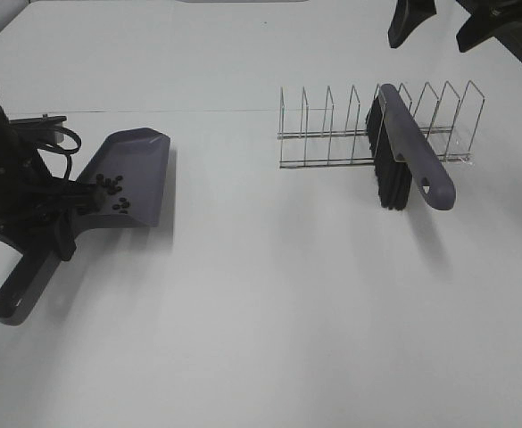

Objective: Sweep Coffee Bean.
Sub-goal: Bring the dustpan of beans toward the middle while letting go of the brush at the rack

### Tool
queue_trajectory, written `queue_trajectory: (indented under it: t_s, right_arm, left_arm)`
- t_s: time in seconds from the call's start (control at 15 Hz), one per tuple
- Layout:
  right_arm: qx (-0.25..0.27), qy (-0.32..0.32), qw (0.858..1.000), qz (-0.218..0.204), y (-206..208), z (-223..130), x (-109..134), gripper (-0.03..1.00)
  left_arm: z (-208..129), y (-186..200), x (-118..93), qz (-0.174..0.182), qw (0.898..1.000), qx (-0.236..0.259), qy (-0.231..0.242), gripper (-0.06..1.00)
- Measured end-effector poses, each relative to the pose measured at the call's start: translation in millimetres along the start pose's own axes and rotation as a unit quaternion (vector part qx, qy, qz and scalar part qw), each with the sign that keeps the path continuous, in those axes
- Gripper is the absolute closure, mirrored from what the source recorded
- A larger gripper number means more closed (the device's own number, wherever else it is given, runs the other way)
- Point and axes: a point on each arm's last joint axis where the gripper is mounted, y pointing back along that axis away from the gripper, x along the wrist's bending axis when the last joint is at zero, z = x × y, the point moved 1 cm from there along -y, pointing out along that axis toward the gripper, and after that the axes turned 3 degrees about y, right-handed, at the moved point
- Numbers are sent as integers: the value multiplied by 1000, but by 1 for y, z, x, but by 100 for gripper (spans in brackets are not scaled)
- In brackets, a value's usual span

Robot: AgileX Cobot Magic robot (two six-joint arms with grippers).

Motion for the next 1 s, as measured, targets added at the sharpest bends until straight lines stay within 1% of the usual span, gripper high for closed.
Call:
queue_trajectory:
  t_s: [0.07,0.2,0.27,0.4,0.6,0.8,1.0]
  right_arm:
    - [-10,0,1000,0,5,-11,0,23]
    - [-12,3,1000,-1,6,-36,-2,23]
    - [-7,3,1000,1,9,-58,-2,23]
    - [-3,2,1000,0,8,-74,-3,23]
    - [0,2,1000,-1,8,-80,-3,23]
    - [-6,2,1000,-1,10,-80,-3,23]
    - [-6,2,1000,-1,10,-80,-3,23]
  left_arm:
    - [1,-1,0,0,1000,-3,0,61]
    - [5,-7,-1,-5,1000,-12,6,61]
    - [11,-17,-2,-11,1000,-14,14,61]
    - [17,-30,-1,-10,1000,-5,18,61]
    - [22,-41,-1,-8,1000,-9,19,61]
    - [26,-41,0,-5,1000,-29,13,61]
    - [27,-41,0,-7,999,-31,15,61]
